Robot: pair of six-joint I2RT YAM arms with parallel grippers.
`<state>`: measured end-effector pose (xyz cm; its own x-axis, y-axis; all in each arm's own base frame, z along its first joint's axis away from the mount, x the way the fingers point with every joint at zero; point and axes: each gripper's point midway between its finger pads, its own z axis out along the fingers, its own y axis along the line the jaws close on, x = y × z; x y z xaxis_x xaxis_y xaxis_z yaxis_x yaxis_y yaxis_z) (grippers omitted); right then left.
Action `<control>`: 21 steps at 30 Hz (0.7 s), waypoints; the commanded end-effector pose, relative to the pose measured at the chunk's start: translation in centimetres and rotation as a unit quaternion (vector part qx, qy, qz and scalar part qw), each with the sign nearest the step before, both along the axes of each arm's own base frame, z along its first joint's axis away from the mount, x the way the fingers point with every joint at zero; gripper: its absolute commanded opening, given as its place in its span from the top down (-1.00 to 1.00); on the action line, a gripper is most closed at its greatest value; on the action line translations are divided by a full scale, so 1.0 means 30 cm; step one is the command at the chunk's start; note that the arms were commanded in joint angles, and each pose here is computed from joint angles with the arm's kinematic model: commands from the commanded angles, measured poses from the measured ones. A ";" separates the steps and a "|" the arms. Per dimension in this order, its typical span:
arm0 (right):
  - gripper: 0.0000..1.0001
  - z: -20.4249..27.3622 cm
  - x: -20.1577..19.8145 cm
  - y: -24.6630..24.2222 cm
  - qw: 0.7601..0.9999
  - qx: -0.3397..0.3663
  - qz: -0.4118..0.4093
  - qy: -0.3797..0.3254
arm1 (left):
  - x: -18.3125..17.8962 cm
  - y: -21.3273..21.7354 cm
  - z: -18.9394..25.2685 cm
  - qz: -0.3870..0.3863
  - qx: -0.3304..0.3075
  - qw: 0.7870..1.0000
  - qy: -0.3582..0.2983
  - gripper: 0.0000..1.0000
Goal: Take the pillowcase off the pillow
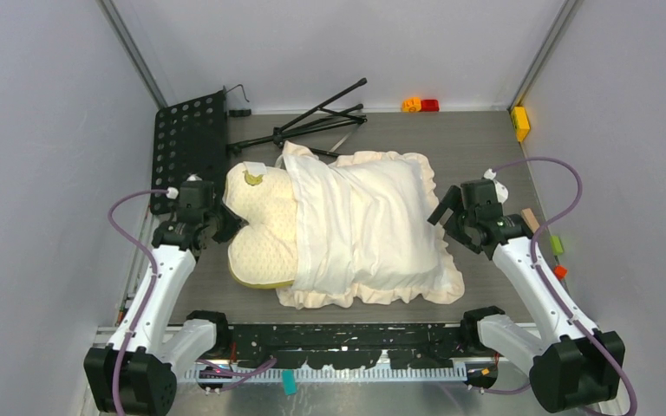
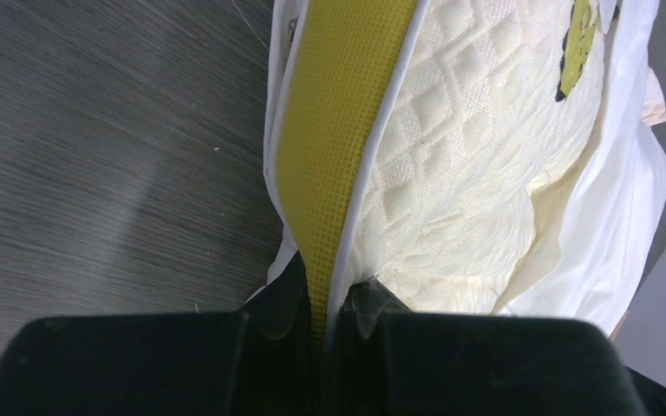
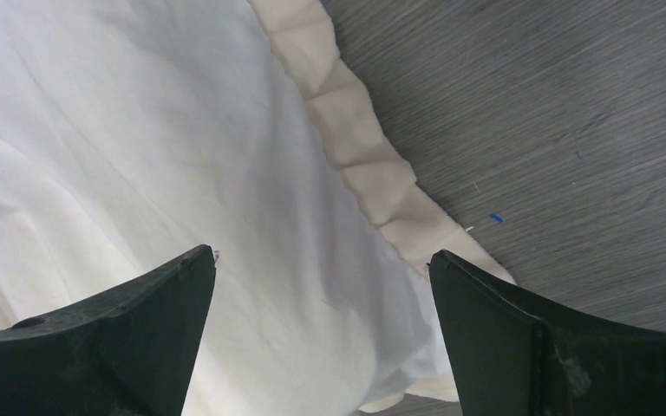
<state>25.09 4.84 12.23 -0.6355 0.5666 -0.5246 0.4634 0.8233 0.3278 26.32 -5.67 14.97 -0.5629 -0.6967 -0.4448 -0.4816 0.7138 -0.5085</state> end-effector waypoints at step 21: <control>1.00 0.108 0.179 -0.041 0.995 0.005 -0.073 -0.070 | 0.008 0.163 0.074 0.090 0.091 0.991 -0.049 1.00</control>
<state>26.57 6.13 10.42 -0.6176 0.6424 -0.4537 0.5109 0.7663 0.3895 25.46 -4.94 13.81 -0.5134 -0.7336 -0.4452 -0.5275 0.6791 -0.5105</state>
